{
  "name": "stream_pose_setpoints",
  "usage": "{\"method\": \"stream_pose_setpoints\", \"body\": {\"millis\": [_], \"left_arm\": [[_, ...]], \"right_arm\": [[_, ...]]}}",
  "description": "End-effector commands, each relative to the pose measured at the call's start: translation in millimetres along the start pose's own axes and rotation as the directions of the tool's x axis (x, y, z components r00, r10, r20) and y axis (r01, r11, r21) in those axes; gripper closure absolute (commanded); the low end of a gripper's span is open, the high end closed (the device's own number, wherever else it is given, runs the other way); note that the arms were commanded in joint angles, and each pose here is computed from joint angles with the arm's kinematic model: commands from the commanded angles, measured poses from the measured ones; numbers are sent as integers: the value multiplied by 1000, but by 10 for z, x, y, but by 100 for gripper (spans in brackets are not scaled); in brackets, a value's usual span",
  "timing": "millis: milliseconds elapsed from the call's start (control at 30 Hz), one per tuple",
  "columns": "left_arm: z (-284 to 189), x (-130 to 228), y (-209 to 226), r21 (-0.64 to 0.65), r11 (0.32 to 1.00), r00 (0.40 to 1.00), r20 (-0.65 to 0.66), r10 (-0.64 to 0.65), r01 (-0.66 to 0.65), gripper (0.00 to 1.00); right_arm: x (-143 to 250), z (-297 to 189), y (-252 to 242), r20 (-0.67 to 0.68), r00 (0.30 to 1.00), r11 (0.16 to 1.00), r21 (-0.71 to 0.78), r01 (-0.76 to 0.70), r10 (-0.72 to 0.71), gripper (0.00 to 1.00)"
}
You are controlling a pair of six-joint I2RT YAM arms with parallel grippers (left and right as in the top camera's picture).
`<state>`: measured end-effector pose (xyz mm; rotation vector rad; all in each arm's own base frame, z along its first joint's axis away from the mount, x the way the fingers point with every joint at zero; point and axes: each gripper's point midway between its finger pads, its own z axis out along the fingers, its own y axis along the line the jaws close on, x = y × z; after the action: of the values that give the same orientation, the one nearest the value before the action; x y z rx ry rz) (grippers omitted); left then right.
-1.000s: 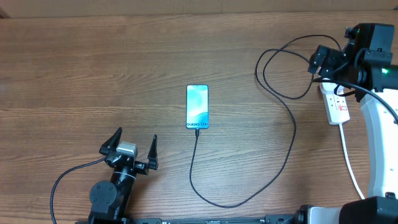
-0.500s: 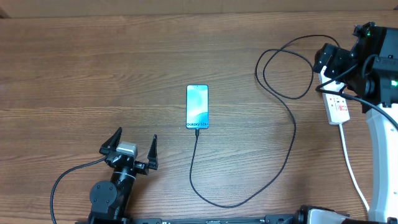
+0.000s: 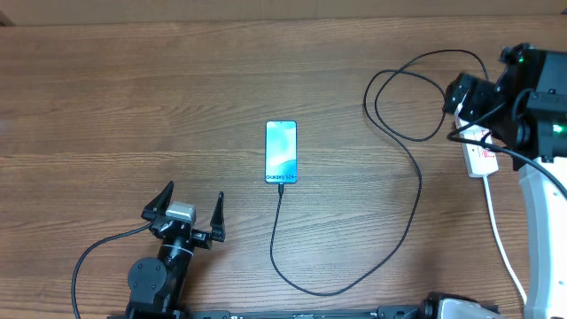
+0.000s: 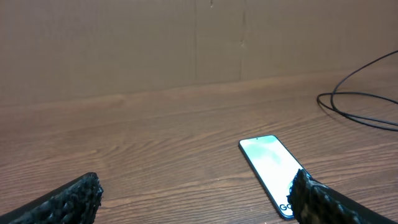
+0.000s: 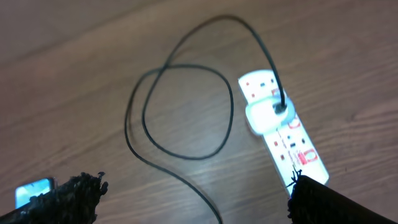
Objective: Plug charger to phone and switch on socket
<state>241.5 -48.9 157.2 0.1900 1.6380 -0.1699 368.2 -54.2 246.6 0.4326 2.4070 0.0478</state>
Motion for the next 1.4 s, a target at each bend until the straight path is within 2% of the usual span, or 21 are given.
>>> {"method": "stream_pose_setpoints", "body": {"millis": [0,367,867,1367], "left_arm": [[-3,1,1,-4,1000,1000,4,20,-20,1],[-3,1,1,-4,1000,1000,4,20,-20,0],[-3,1,1,-4,1000,1000,4,20,-20,0],[-3,1,1,-4,1000,1000,4,20,-20,0]], "right_arm": [[88,5,1,-11,1000,1000,-3,4,-4,0],[311,15,-47,-42,999,1000,4,4,-3,0],[212,-332,-20,60,998,1000,-18,6,-5,0],[231,-420,5,73,997,1000,-18,25,-23,0]]}}
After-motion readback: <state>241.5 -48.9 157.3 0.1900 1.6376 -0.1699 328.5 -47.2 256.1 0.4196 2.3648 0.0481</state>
